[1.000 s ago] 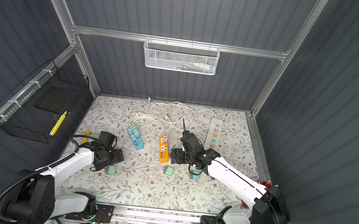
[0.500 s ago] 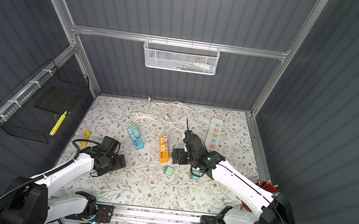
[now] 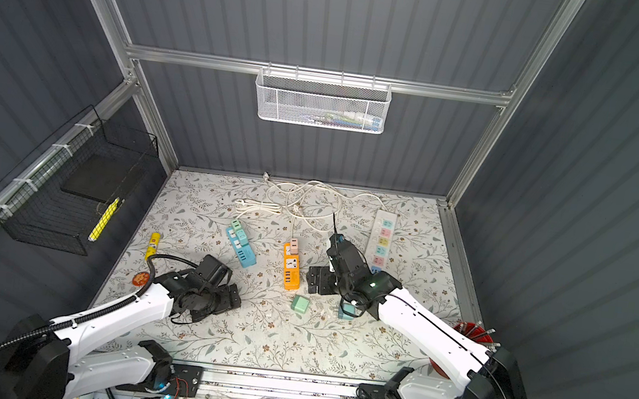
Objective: Insert the plug
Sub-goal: 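Lower the left gripper onto the green adapter and grasp it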
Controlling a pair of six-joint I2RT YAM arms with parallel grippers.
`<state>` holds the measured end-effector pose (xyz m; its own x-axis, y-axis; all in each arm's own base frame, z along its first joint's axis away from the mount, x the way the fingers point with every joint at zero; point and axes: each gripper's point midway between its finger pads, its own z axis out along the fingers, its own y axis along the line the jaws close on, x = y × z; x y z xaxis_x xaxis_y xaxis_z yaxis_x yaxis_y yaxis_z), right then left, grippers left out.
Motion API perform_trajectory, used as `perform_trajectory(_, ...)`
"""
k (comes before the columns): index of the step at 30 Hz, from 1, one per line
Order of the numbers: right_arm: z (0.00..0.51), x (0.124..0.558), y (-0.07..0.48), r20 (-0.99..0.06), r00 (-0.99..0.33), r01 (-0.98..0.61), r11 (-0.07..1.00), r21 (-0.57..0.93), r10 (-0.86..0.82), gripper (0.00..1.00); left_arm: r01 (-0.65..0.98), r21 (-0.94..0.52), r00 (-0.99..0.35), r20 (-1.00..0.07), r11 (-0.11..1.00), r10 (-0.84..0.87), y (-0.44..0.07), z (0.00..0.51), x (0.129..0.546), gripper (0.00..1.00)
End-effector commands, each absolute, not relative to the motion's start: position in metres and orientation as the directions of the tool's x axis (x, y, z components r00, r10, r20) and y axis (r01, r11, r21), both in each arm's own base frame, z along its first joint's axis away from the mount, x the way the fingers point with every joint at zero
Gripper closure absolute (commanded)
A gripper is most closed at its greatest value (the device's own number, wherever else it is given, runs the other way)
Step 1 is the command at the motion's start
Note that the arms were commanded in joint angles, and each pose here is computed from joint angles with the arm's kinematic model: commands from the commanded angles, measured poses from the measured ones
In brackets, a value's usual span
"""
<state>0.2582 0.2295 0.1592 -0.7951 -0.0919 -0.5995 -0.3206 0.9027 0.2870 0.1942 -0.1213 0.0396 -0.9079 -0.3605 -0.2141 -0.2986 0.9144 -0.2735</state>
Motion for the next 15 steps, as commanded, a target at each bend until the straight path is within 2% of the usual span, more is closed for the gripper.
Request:
perform_trajectory(1,0.163,0.259,0.227,-0.603,-0.792,-0.319,0.910,0.265,-0.102,0.07,-0.289,-0.270,-0.880,-0.303,0.919,-0.366,-0.119,0.070,0.213,0.07)
perform_trajectory(3,0.164,0.259,0.227,-0.605,-0.790,-0.320,0.909,0.268,-0.099,0.07,-0.289,-0.179,-0.859,-0.384,0.940,-0.337,-0.101,0.088,0.222,0.03)
perform_trajectory(6,0.163,0.259,0.227,-0.608,-0.788,-0.320,0.907,0.274,-0.095,0.07,-0.311,-0.078,-0.837,-0.449,0.947,-0.312,-0.081,0.098,0.230,0.00)
perform_trajectory(8,0.160,0.258,0.227,-0.604,-0.791,-0.319,0.907,0.273,-0.097,0.07,-0.330,-0.061,-0.840,-0.437,0.942,-0.323,-0.072,0.091,0.235,0.00)
perform_trajectory(12,0.158,0.255,0.227,-0.602,-0.793,-0.319,0.905,0.283,-0.091,0.05,-0.355,-0.123,-0.863,-0.339,0.927,-0.376,-0.064,0.060,0.247,0.00)
perform_trajectory(15,0.156,0.255,0.221,-0.603,-0.793,-0.301,0.915,0.270,-0.083,0.03,-0.346,-0.071,-0.878,-0.326,0.935,-0.350,-0.060,0.053,0.250,0.00)
